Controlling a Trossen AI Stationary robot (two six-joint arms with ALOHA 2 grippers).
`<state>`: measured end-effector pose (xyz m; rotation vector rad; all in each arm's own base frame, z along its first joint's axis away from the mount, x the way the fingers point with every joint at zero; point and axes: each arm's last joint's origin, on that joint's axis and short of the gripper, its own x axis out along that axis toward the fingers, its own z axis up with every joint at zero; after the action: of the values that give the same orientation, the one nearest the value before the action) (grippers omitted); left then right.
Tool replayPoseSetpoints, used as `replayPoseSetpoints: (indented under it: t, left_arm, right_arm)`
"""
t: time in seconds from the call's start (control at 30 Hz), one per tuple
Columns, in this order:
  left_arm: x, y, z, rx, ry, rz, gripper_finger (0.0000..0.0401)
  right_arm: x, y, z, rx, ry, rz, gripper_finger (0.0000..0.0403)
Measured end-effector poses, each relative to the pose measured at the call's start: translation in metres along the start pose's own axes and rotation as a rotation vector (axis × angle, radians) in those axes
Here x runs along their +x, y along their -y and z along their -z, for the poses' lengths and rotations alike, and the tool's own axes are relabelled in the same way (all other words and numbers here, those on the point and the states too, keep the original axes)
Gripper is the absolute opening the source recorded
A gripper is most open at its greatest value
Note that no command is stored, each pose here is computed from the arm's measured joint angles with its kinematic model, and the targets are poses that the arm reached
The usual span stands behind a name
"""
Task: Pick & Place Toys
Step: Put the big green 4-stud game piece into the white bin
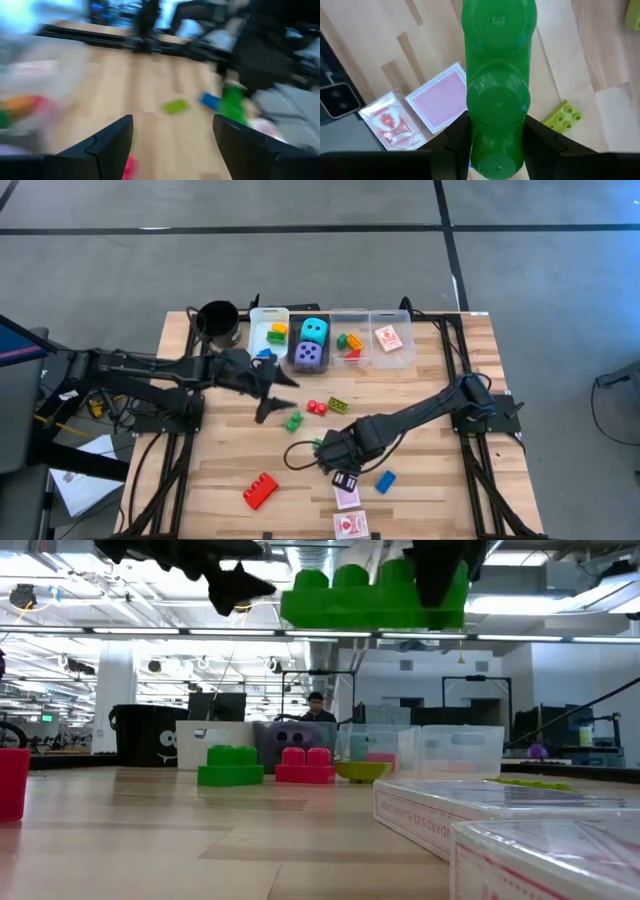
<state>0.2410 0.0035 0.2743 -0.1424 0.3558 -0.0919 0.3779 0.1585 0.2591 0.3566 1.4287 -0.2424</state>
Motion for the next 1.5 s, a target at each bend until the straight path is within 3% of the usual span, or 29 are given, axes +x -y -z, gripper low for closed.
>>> replayPoseSetpoints:
  t: [0.13, 0.53, 0.83, 1.03, 1.5]
  left_arm:
    - [0.001, 0.011, 0.002, 0.01, -0.025, 0.141, 0.0269]
    - [0.004, 0.026, 0.0, 0.013, 0.006, 0.202, 0.0269]
    - [0.009, 0.027, -0.002, 0.019, 0.046, 0.163, 0.0269]
    - [0.024, 0.025, 0.007, 0.001, -0.003, 0.147, 0.0269]
    - [0.048, 0.023, 0.012, -0.061, 0.043, 0.153, 0.0269]
  right_arm:
    - [-0.013, 0.005, -0.001, 0.007, 0.058, 0.006, 0.0129]
    - [-0.051, 0.029, -0.008, 0.062, 0.188, -0.012, 0.0129]
    - [-0.058, 0.041, -0.019, 0.075, 0.227, -0.031, 0.0129]
    - [-0.058, 0.041, -0.019, 0.071, 0.228, -0.039, 0.0129]
    - [-0.058, 0.039, -0.019, 0.069, 0.232, -0.053, 0.0128]
